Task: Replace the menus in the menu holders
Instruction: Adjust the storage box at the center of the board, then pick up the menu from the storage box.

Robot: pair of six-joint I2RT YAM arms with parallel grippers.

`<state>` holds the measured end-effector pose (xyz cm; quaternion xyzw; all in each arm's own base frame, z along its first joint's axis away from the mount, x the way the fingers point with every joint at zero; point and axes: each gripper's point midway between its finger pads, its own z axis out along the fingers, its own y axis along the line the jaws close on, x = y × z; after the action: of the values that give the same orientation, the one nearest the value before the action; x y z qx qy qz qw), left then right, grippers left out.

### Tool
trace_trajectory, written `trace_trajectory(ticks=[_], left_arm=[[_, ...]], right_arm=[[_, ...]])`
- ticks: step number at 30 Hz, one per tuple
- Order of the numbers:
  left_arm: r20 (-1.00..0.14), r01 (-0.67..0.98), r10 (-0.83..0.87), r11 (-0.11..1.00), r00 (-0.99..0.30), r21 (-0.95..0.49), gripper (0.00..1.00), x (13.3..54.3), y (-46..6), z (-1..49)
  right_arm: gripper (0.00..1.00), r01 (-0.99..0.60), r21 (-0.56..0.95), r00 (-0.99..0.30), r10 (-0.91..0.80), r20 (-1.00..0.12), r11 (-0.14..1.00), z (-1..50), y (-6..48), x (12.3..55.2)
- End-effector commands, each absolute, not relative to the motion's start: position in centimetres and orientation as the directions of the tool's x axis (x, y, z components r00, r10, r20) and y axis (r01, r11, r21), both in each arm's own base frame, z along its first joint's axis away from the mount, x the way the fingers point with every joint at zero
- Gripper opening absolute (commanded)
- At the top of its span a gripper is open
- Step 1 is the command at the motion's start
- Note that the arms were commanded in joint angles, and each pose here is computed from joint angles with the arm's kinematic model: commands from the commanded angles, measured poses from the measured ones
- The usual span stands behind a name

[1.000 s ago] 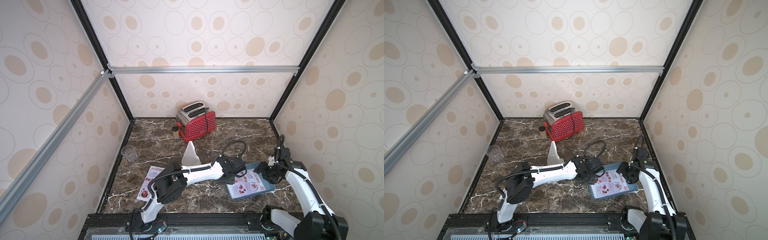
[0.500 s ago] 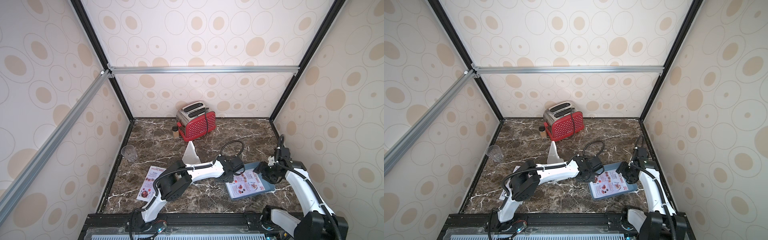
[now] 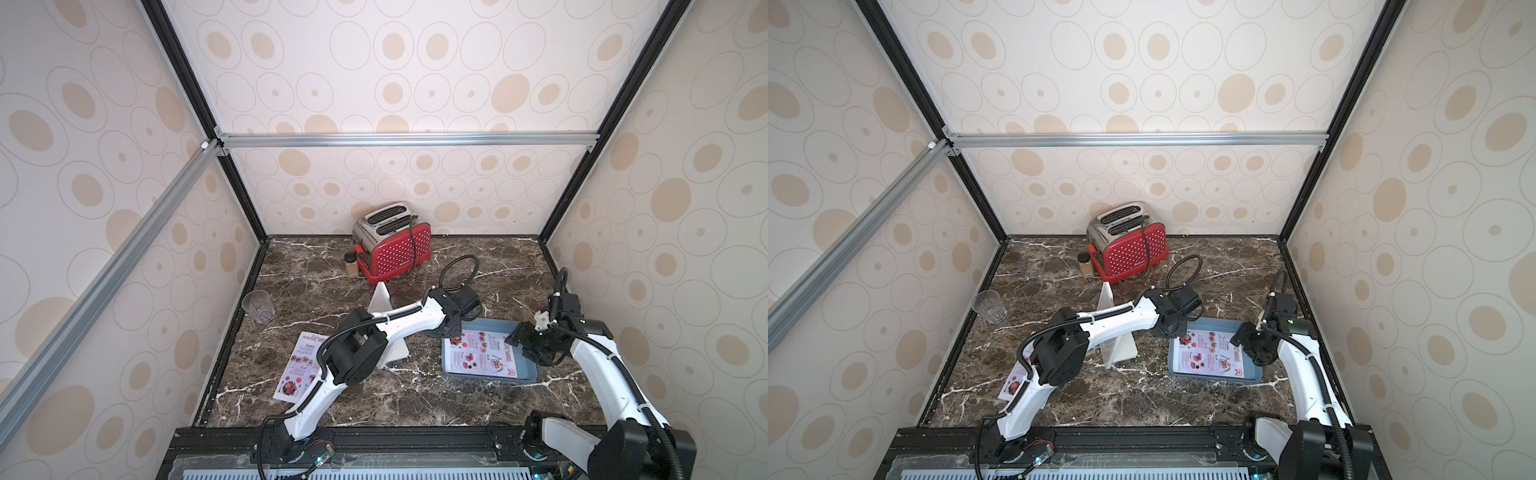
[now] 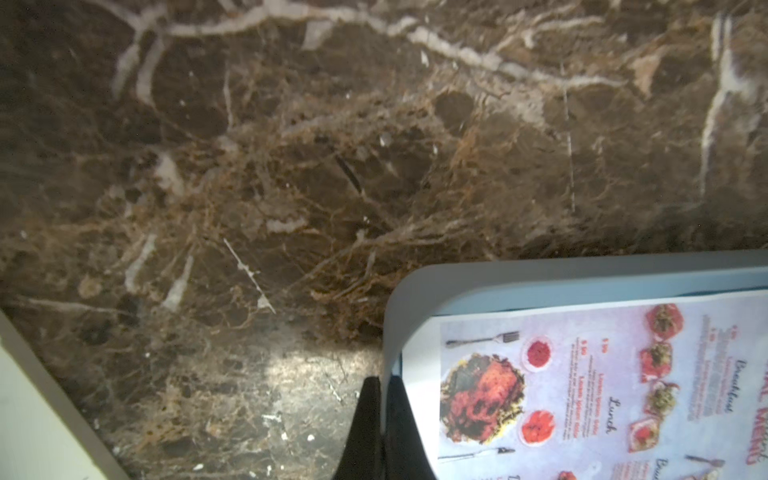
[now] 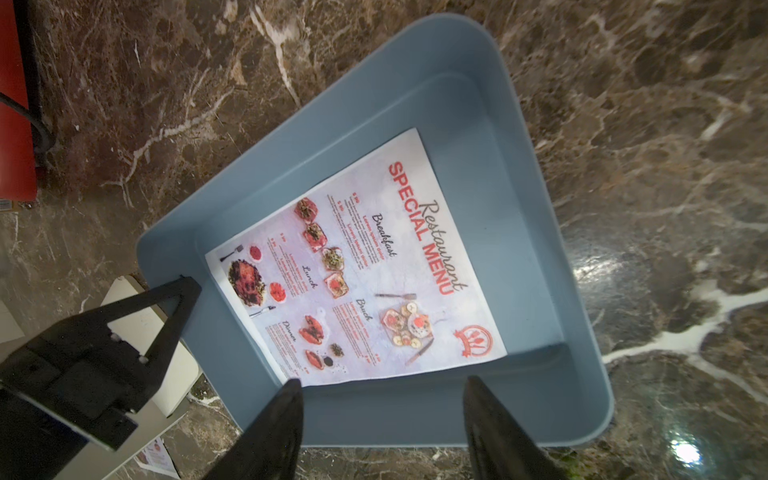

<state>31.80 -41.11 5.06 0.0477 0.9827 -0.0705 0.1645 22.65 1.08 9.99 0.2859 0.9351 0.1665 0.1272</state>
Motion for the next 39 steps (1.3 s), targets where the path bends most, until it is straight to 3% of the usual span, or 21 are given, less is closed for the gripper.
trace_trajectory(ticks=[1, 6, 15, 25, 31, 33, 39], left_arm=[[-0.36, 0.223, 0.185, 0.972, -0.915, -0.07, 0.0, 33.8, -40.9, 5.9], [-0.321, 0.341, 0.31, 0.939, -0.895, -0.044, 0.0, 34.2, -41.4, 4.8], [-0.297, 0.356, 0.328, 0.934, -0.897, -0.045, 0.0, 34.7, -40.8, 3.9], [-0.291, 0.354, 0.32, 0.932, -0.902, -0.073, 0.0, 34.8, -41.4, 3.5], [-0.3, 0.355, 0.316, 0.931, -0.9, -0.084, 0.02, 35.0, -41.8, 3.7], [-0.308, 0.357, 0.317, 0.931, -0.897, -0.08, 0.06, 35.2, -41.9, 3.9], [-0.426, 0.345, 0.306, 0.938, -0.851, -0.016, 0.43, 37.0, -40.9, 7.8]], right_arm=[[0.63, 0.508, 0.386, -0.803, 0.586, -0.112, 0.77, 8.7, 1.4, 21.8], [0.66, 0.514, 0.374, -0.796, 0.591, -0.126, 0.772, 7.3, 0.7, 23.7], [0.7, 0.529, 0.33, -0.797, 0.592, -0.124, 0.782, 4.0, -0.3, 25.2], [0.69, 0.461, 0.47, -0.856, 0.516, 0.013, 0.753, 1.4, 3.5, 25.3], [0.69, 0.414, 0.585, -0.874, 0.484, 0.041, 0.697, 1.8, 6.3, 26.4], [0.69, 0.403, 0.61, -0.875, 0.483, 0.036, 0.683, 2.2, 6.6, 26.8], [0.68, 0.399, 0.633, -0.876, 0.479, 0.051, 0.664, 2.2, 7.1, 27.1]])
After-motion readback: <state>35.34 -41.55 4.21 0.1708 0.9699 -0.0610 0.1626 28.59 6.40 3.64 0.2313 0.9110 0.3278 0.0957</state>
